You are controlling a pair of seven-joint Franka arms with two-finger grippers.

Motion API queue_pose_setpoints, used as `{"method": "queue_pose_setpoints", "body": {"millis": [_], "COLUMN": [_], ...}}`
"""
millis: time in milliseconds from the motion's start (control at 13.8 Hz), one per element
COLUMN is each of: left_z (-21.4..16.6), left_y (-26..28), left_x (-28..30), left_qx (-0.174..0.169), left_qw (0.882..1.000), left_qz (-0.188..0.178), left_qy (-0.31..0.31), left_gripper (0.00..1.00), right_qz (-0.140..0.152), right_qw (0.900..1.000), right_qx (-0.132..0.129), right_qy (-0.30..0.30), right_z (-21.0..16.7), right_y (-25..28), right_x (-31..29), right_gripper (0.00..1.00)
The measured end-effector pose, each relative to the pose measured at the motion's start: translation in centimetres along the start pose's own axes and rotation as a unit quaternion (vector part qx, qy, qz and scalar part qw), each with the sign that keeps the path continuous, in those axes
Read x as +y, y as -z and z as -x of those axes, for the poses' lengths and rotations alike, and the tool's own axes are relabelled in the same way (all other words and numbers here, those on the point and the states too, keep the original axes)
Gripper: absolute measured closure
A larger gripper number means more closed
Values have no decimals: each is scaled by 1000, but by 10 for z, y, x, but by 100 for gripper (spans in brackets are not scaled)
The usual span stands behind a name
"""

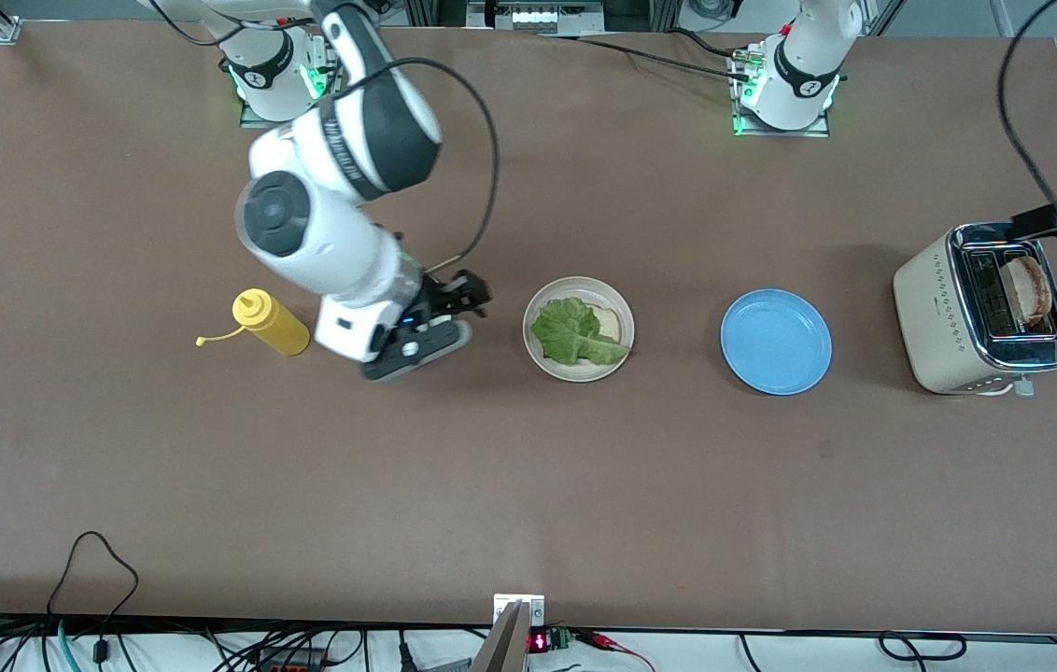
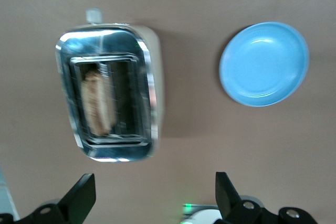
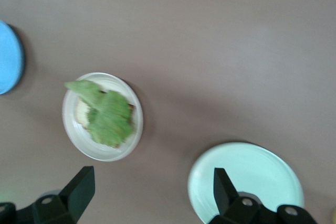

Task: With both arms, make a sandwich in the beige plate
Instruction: 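Open the right gripper and withdraw while the left gripper reaches the toaster, then grasp the second bread slice with the left gripper while the right gripper retracts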

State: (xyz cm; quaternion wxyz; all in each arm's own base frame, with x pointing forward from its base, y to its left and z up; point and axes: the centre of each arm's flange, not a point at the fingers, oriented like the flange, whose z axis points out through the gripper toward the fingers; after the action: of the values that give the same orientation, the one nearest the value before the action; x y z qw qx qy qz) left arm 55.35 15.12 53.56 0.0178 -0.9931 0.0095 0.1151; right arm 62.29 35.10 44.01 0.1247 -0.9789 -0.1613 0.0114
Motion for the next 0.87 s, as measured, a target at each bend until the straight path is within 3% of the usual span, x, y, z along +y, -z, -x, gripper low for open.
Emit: {"method": "queue_pose_setpoints", "body": {"millis": [217, 650, 867], "left_z": [3, -9, -6], "left_y": [-28, -109, -141], "left_x": [-68, -83, -78], "left_qx": [16, 60, 69], "left_qw": [999, 996, 995], "left_qz": [-5, -42, -44], "left_qy": [-33, -56, -64], "left_gripper": [0, 0, 0], "right_qz": [10, 9, 52], "right_qw": [998, 997, 993], "right_qx": [-42, -63, -81], "right_qy": [-46, -52, -67], "right_z": [5, 14, 28], "right_y": [-5, -2, 10], "right_x": [60, 220, 275], "right_gripper": [0, 0, 0]}}
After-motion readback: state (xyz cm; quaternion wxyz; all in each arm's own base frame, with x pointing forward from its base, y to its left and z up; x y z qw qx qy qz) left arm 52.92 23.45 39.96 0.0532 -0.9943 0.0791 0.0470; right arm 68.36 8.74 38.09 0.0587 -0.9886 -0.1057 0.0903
